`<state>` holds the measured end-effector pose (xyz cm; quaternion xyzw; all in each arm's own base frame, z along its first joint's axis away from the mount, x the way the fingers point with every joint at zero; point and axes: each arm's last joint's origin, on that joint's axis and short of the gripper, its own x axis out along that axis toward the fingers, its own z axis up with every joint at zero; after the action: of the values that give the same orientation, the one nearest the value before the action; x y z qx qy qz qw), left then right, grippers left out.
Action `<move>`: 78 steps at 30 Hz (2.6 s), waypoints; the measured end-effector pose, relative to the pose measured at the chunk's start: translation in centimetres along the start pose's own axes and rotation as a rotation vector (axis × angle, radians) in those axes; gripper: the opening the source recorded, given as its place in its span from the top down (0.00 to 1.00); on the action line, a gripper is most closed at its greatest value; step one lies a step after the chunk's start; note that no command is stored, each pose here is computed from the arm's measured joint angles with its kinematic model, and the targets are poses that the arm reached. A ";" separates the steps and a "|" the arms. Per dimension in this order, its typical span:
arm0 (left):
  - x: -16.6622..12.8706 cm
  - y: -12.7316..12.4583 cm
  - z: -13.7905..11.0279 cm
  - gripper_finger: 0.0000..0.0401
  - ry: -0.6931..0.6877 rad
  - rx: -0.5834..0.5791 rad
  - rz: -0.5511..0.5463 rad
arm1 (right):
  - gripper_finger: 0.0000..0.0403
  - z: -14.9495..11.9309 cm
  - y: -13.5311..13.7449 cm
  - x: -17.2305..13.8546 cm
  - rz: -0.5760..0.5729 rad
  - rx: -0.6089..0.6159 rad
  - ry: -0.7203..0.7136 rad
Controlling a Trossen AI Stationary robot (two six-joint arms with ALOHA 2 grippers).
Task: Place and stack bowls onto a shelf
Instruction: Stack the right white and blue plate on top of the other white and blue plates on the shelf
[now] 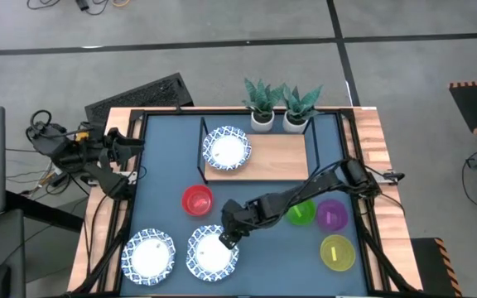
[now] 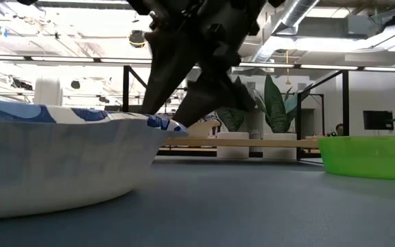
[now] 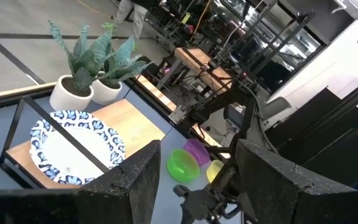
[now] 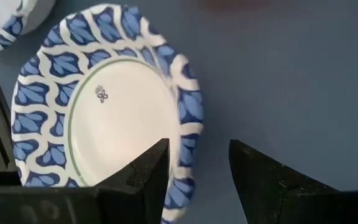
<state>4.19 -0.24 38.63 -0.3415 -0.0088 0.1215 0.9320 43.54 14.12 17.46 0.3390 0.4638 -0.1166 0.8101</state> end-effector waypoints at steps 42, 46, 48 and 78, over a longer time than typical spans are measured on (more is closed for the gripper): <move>0.0 0.2 -0.2 0.51 0.010 0.023 0.019 | 0.96 2.8 2.2 -5.1 -0.113 -0.067 0.094; 0.0 0.2 -0.2 0.51 0.010 0.023 0.019 | 0.96 4.8 1.5 -7.1 -0.173 -0.010 0.110; 0.0 0.2 -0.2 0.51 0.011 0.024 0.019 | 0.96 6.0 0.9 -8.1 -0.210 0.026 0.120; 0.0 0.3 -0.3 0.51 0.016 0.034 0.026 | 0.96 19.6 -14.1 -24.8 -0.474 0.255 -0.121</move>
<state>4.13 -0.18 38.25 -0.3267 0.0053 0.1312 0.9360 36.18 -12.35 38.54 0.3127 0.4627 -0.3803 0.7372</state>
